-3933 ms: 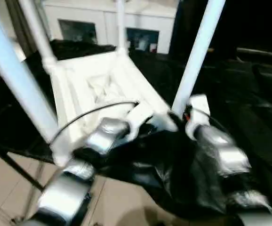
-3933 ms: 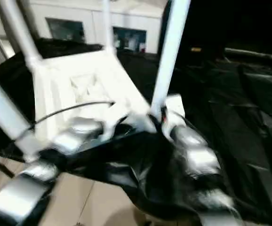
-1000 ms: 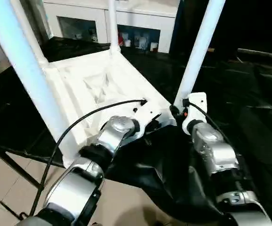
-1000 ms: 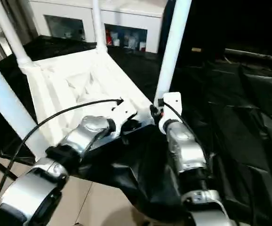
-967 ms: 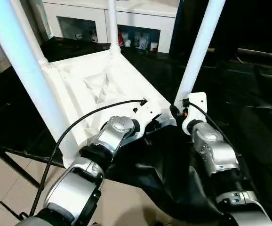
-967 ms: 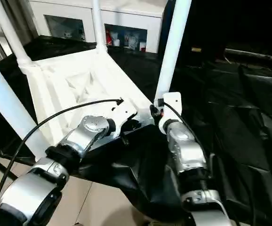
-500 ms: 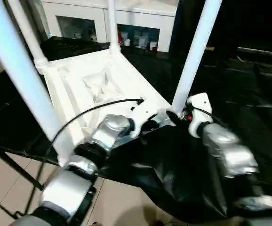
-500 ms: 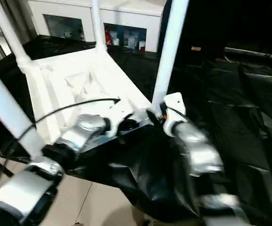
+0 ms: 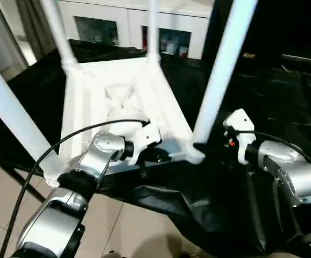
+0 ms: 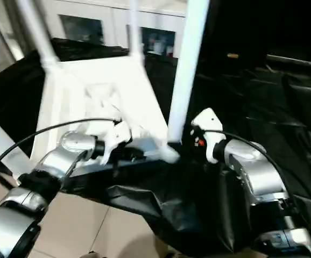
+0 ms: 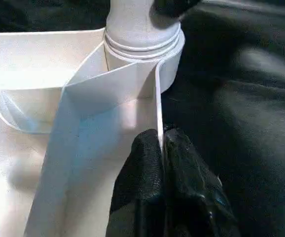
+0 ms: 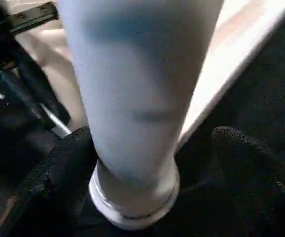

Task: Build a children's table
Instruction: Rotate leg to tighten

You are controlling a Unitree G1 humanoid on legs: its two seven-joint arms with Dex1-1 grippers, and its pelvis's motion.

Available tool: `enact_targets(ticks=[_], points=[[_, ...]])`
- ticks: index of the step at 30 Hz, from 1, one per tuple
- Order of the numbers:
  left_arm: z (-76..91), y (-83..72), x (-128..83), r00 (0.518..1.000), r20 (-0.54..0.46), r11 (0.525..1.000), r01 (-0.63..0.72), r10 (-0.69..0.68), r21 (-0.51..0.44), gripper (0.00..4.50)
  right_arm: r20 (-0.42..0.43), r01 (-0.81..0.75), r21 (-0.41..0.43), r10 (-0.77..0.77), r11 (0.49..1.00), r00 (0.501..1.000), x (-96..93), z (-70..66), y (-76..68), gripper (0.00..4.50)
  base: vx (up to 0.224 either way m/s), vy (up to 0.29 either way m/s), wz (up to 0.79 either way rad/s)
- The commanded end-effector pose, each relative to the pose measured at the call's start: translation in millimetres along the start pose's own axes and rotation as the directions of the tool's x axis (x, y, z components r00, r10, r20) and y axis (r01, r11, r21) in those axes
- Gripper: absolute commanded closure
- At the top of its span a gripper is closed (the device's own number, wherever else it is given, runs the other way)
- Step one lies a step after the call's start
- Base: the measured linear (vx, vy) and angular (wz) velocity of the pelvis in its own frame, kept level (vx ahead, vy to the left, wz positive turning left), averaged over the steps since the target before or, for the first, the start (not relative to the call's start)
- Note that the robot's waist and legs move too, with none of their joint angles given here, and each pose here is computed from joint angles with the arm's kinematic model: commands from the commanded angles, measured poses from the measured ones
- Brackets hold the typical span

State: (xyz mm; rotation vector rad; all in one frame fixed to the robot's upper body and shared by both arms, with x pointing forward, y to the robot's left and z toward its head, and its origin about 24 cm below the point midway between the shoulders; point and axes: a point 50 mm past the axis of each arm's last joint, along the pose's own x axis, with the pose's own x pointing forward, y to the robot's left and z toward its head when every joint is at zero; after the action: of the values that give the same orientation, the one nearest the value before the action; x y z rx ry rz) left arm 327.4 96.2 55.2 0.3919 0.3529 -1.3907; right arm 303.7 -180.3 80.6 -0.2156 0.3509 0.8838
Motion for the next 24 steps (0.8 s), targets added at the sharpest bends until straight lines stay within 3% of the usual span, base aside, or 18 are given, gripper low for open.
enact_targets(ticks=[1,2,5,16,24], points=[[25.8,-1.7,-0.8,0.993,0.097,0.995,0.053,-0.061,0.083,4.5,0.004,-0.028,-0.008,0.028,1.0,1.0,-3.4,5.0,1.0,0.54,0.0,0.0,0.0],[25.7,-2.2,-1.3,0.993,0.098,0.995,0.058,-0.066,0.081,4.5,0.005,-0.031,-0.005,0.031,1.0,1.0,-3.4,5.0,1.1,0.82,0.0,0.0,0.0],[25.1,-4.4,-3.3,0.992,0.099,0.994,0.072,-0.08,0.081,4.5,0.004,-0.066,0.004,0.066,0.998,0.998,-4.0,4.6,2.7,0.82,0.0,0.0,0.0],[23.4,-8.0,-5.2,0.992,0.089,0.994,0.084,-0.09,0.073,4.5,-0.026,-0.118,0.008,0.118,0.993,0.993,-5.5,-0.4,6.3,1.95,0.0,0.0,0.0],[20.9,-9.9,-5.7,0.992,0.082,0.994,0.088,-0.094,0.065,4.5,-0.025,-0.135,0.028,0.135,0.991,0.991,-5.5,-2.9,8.5,2.51,0.0,0.0,0.0]])
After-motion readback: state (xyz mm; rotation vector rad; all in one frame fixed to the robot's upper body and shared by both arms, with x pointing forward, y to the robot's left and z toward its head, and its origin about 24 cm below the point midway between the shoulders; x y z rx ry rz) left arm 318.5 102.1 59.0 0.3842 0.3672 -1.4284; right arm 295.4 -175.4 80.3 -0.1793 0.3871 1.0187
